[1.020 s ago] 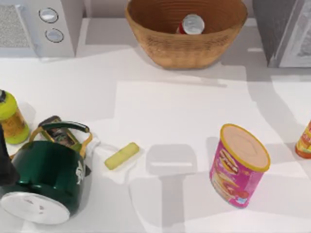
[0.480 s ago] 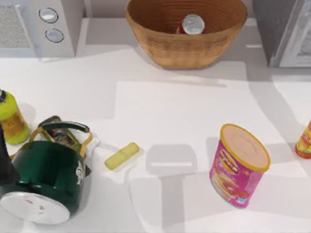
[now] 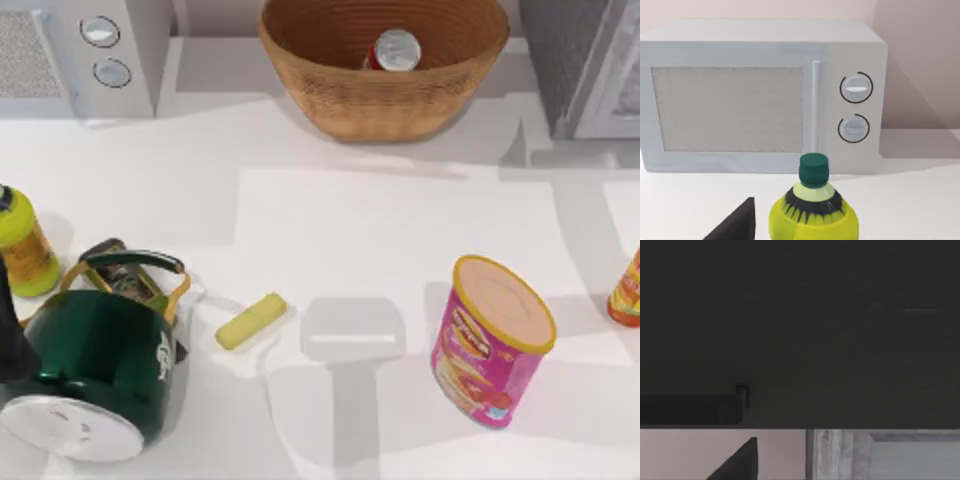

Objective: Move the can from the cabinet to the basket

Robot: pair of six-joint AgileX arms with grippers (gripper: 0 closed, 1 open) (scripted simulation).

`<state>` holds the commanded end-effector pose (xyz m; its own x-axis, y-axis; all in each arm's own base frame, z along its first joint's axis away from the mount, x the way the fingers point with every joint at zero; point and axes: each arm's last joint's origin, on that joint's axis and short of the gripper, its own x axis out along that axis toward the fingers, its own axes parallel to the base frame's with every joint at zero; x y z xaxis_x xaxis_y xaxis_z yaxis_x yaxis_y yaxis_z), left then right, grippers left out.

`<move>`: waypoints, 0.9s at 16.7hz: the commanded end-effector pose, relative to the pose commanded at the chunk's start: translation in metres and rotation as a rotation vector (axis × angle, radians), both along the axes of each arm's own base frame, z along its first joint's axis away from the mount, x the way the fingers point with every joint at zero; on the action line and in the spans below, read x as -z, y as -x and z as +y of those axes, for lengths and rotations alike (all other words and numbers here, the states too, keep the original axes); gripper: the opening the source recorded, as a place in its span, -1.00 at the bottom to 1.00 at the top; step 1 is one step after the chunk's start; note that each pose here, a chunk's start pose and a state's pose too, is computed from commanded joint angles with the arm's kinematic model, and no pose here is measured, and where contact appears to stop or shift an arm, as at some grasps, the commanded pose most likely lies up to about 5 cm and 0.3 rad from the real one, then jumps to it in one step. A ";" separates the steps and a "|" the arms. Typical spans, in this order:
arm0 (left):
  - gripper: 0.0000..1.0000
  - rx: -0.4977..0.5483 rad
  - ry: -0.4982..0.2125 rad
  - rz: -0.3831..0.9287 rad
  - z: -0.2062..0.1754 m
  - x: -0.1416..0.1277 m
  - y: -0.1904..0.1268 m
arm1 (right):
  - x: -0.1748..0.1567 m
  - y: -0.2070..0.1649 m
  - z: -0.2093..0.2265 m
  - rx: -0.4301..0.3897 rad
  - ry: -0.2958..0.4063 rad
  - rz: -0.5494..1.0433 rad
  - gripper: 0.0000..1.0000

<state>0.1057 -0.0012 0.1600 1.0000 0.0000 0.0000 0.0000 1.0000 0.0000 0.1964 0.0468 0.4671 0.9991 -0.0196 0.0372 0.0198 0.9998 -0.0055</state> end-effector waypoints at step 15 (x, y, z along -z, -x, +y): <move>1.00 0.000 0.000 0.000 0.000 0.000 0.000 | 0.301 0.091 -0.047 -0.019 -0.006 0.045 1.00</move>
